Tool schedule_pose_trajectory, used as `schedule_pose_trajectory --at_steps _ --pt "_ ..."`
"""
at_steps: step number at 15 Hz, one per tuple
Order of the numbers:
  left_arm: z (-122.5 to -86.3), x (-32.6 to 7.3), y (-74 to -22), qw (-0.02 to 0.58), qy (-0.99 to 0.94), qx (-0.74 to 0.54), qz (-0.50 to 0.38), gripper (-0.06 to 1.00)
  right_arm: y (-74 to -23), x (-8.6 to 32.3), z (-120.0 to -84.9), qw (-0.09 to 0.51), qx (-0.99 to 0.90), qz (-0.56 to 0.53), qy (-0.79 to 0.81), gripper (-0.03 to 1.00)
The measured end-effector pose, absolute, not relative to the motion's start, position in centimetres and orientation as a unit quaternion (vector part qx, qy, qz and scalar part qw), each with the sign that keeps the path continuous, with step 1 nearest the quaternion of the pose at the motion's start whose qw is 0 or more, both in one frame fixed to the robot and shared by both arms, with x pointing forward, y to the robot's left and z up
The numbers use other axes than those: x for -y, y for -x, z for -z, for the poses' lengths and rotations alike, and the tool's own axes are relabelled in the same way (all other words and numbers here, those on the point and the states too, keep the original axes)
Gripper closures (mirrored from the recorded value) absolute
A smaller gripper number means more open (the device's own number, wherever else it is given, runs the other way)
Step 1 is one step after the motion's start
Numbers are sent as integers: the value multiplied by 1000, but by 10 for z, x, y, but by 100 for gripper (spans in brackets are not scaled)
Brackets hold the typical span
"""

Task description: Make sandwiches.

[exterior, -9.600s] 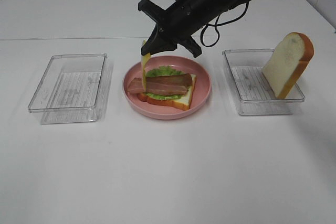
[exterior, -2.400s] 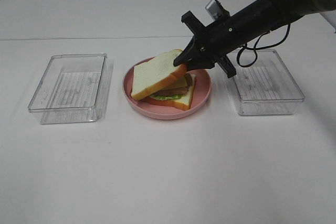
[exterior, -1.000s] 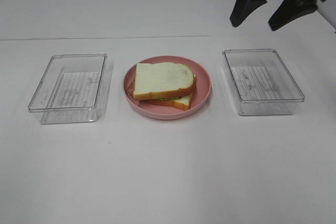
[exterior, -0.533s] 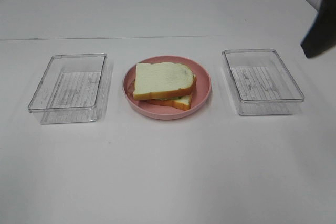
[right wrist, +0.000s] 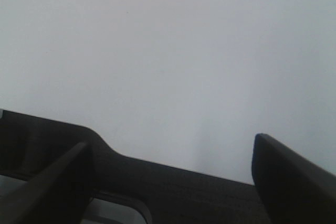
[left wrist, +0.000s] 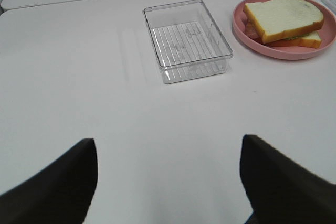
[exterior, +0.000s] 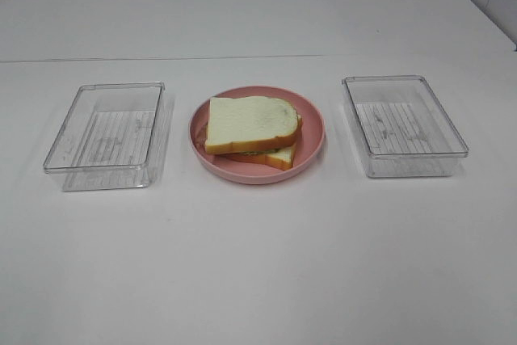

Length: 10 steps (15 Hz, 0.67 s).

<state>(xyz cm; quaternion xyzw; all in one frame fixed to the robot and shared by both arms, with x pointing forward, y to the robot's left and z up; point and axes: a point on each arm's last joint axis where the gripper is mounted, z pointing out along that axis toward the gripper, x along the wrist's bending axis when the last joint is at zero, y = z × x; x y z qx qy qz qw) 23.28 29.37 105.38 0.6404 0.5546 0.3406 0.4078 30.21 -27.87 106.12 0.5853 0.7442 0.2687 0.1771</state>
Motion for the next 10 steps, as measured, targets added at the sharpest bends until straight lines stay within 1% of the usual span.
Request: schedule_pose_trajectory --at_steps 1,2,3,6,10 --pt "-1054 -294 -233 408 -640 -555 -341 23 -292 281 -1057 188 -740 -281 -581 20" --pt "-1054 -294 -233 408 -640 -555 -341 23 -275 285 -1051 218 -728 -315 -568 20" --pt "-1054 -294 -233 408 -640 -555 -341 23 -272 285 -1051 226 -727 -323 -563 20" --pt "-1054 -294 -233 408 -641 -554 -341 23 -251 290 -1054 275 -710 -371 -532 20" --pt "-1054 -294 -233 408 -641 -554 -341 23 -245 291 -1054 287 -704 -384 -525 20"
